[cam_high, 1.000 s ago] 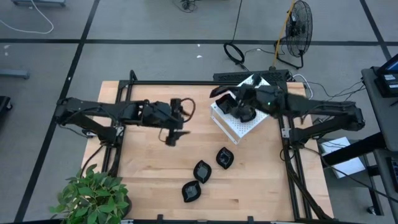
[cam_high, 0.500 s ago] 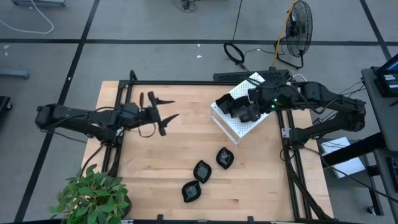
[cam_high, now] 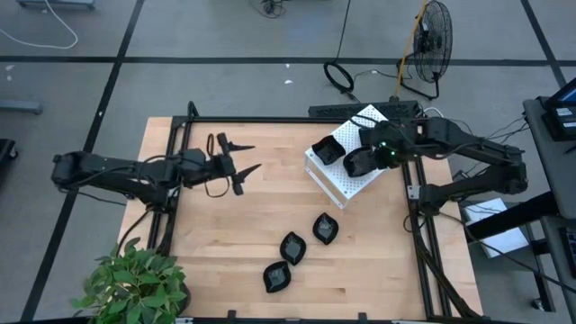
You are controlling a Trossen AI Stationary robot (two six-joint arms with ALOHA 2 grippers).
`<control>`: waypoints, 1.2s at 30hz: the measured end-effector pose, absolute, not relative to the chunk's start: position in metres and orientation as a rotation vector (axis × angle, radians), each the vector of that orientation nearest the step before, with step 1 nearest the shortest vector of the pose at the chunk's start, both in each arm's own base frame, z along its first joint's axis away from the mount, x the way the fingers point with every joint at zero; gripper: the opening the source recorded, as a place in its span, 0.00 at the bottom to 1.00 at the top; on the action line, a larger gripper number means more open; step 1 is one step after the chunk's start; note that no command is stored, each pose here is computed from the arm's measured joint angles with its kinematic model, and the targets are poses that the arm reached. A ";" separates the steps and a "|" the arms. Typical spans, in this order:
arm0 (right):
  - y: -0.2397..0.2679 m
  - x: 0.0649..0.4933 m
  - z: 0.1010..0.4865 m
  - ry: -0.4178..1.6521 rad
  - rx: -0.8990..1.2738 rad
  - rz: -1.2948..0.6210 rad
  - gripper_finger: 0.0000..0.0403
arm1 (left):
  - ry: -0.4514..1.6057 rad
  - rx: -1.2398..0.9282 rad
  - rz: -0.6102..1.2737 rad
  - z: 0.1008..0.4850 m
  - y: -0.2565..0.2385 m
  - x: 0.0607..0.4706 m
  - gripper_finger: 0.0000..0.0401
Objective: Pick & Place Mini shaped plates
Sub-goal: Stack the black leaf shaped plate on top of the black leaf shaped plate on the shelf, then stack the black leaf shaped plate on top of the black leaf shaped plates on the shelf
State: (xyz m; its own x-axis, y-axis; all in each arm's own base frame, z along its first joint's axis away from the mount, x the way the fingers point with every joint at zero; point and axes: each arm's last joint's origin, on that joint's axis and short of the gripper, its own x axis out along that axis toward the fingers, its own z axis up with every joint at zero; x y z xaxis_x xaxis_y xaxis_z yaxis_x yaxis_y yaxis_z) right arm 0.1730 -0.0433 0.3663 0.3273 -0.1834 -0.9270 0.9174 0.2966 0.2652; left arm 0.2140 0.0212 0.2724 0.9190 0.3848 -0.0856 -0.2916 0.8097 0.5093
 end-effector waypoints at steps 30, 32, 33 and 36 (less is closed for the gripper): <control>-0.079 0.170 0.344 0.979 0.885 -0.878 0.13 | 0.250 0.490 0.450 0.259 0.045 0.226 0.64; -0.080 0.170 0.344 0.979 0.852 -0.892 0.17 | 0.253 0.486 0.449 0.258 0.045 0.225 0.64; -0.080 0.170 0.344 0.978 0.832 -0.896 0.18 | 0.254 0.486 0.449 0.258 0.045 0.225 0.64; -0.080 0.174 0.346 0.961 0.756 -0.851 0.23 | 0.260 0.483 0.448 0.258 0.045 0.225 0.65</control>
State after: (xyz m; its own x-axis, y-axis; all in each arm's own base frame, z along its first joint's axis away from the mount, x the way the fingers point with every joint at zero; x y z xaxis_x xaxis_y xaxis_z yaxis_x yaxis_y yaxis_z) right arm 0.1738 -0.0802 0.3457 0.3174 -0.2689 -0.9094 0.8704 0.4633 0.1667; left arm 0.2254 0.0447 0.2578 0.8715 0.4714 -0.1350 -0.3510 0.7920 0.4995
